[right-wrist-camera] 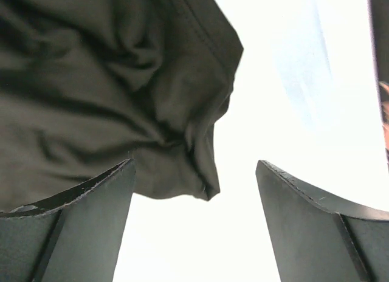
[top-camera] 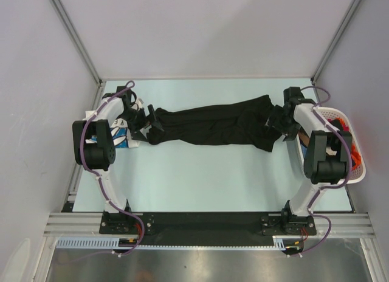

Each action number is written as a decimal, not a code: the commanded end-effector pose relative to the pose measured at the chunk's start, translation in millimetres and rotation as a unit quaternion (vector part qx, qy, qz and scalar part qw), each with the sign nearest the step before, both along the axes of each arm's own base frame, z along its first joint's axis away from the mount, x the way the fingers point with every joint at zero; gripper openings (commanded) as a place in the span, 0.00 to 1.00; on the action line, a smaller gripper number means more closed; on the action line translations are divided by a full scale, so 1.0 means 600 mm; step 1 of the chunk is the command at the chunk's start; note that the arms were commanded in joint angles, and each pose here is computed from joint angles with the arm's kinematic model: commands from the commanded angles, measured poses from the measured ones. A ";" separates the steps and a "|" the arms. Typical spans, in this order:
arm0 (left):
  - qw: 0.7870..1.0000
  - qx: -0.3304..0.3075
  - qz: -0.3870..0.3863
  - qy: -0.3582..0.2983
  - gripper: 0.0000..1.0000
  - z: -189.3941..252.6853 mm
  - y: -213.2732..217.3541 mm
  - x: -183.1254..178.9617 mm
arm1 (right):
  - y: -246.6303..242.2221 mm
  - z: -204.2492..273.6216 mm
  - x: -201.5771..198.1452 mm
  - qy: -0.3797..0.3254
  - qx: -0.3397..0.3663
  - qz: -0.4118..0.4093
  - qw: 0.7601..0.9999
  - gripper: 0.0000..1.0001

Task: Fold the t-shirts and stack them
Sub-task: Fold the tshirt

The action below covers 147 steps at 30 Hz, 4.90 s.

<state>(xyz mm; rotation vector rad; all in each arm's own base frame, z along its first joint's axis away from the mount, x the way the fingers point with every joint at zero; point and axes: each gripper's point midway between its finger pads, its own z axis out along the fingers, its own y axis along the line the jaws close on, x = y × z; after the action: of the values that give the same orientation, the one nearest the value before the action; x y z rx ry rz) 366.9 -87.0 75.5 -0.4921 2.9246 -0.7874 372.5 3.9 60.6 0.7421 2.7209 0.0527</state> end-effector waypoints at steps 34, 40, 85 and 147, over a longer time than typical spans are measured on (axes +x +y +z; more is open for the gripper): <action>0.999 0.013 -0.003 -0.033 1.00 0.033 0.004 0.001 | 0.033 -0.019 0.044 -0.039 0.041 0.011 0.998 0.00; 0.999 0.017 -0.003 -0.034 1.00 0.032 0.006 0.004 | -0.021 -0.005 0.032 -0.034 -0.036 -0.022 0.999 0.00; 0.998 0.049 0.010 -0.035 0.92 -0.021 0.021 0.015 | 0.005 -0.025 -0.114 0.018 0.062 -0.048 0.997 0.89; 0.993 0.075 -0.005 -0.087 1.00 0.064 0.019 0.035 | -0.011 0.050 -0.079 0.003 -0.026 -0.017 1.000 1.00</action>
<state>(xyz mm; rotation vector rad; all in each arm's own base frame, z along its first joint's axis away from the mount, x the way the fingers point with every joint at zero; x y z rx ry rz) 372.7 -73.9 50.6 -0.5071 2.9855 -0.5203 321.8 -2.2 45.9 0.7661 2.8246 -0.1135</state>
